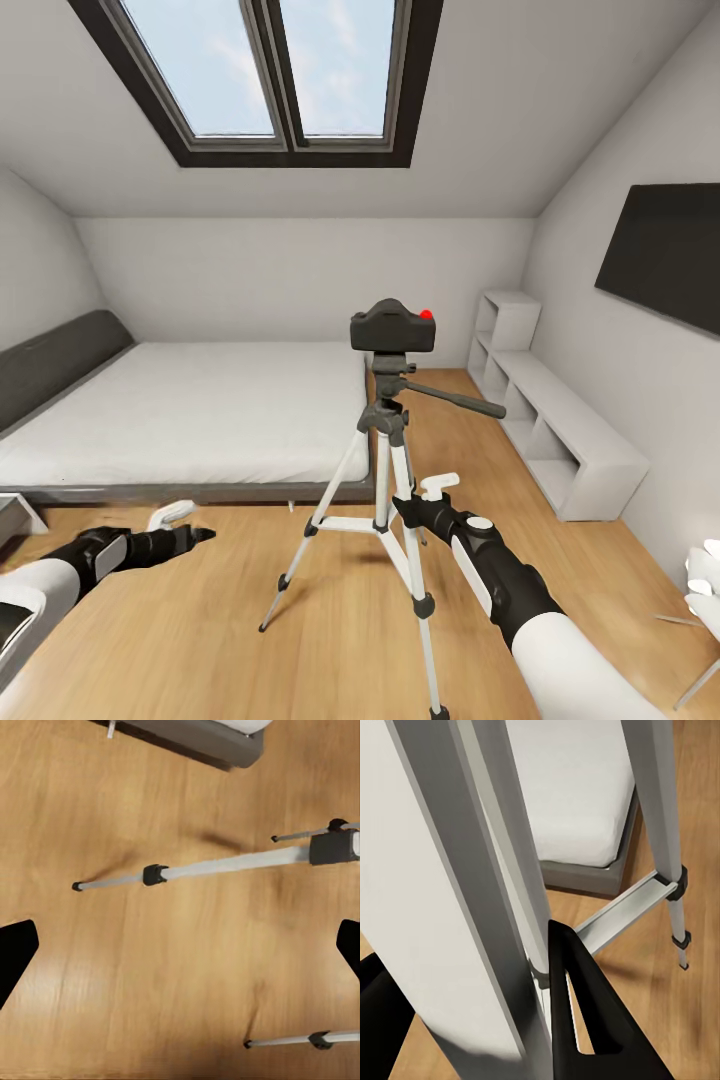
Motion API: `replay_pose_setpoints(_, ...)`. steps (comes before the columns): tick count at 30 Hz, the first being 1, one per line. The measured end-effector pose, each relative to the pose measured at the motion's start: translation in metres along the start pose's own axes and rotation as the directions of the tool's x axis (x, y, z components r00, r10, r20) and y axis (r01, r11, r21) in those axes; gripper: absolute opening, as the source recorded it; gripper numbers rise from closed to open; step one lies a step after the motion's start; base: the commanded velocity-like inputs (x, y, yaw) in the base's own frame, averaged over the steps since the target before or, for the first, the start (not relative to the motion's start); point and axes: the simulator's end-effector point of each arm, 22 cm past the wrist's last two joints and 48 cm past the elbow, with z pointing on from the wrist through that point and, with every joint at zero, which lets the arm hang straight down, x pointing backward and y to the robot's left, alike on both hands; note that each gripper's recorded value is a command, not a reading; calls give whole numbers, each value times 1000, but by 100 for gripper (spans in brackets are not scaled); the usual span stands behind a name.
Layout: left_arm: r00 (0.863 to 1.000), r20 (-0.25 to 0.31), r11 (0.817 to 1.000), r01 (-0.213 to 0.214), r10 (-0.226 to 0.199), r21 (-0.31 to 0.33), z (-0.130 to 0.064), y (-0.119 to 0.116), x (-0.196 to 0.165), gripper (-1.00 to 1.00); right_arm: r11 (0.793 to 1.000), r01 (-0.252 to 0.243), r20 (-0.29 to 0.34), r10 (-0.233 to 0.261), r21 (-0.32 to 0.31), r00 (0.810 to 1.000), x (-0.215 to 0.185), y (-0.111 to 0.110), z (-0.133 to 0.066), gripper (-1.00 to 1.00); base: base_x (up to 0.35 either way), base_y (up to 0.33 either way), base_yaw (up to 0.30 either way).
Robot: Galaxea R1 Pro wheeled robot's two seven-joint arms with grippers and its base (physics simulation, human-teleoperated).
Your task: Attach the digital camera to the camera tripod in the bedroom.
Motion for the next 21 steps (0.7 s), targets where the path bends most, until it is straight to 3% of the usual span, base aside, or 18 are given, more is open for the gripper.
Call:
replay_pose_setpoints(4, 995, -21, 996, 92, -93, -12, 9, 24, 68, 100, 1000, -1, -1, 1, 0, 1000, 0, 0, 0, -100, 0, 0, 0)
replay_pose_setpoints(5, 991, -31, 991, 132, -133, -18, 10, 30, 91, 100, 1000, -1, 0, 1, 0, 1000, 0, 0, 0, -100, 0, 0, 0)
replay_pose_setpoints(9, 973, -79, 975, 213, -218, -59, 8, 53, 159, 100, 1000, -1, -1, 1, -1, 1000, 0, 0, 0, -100, 0, 0, 0)
replay_pose_setpoints(14, 951, -156, 960, 252, -269, -121, -3, 77, 243, 100, 1000, 0, -2, 0, -2, 1000, 0, -1, 0, -100, 0, 0, 0)
replay_pose_setpoints(21, 931, -219, 950, 259, -294, -173, -14, 88, 303, 100, 1000, 0, -2, 0, -2, 1000, 0, -1, 0, -100, 0, 0, 0)
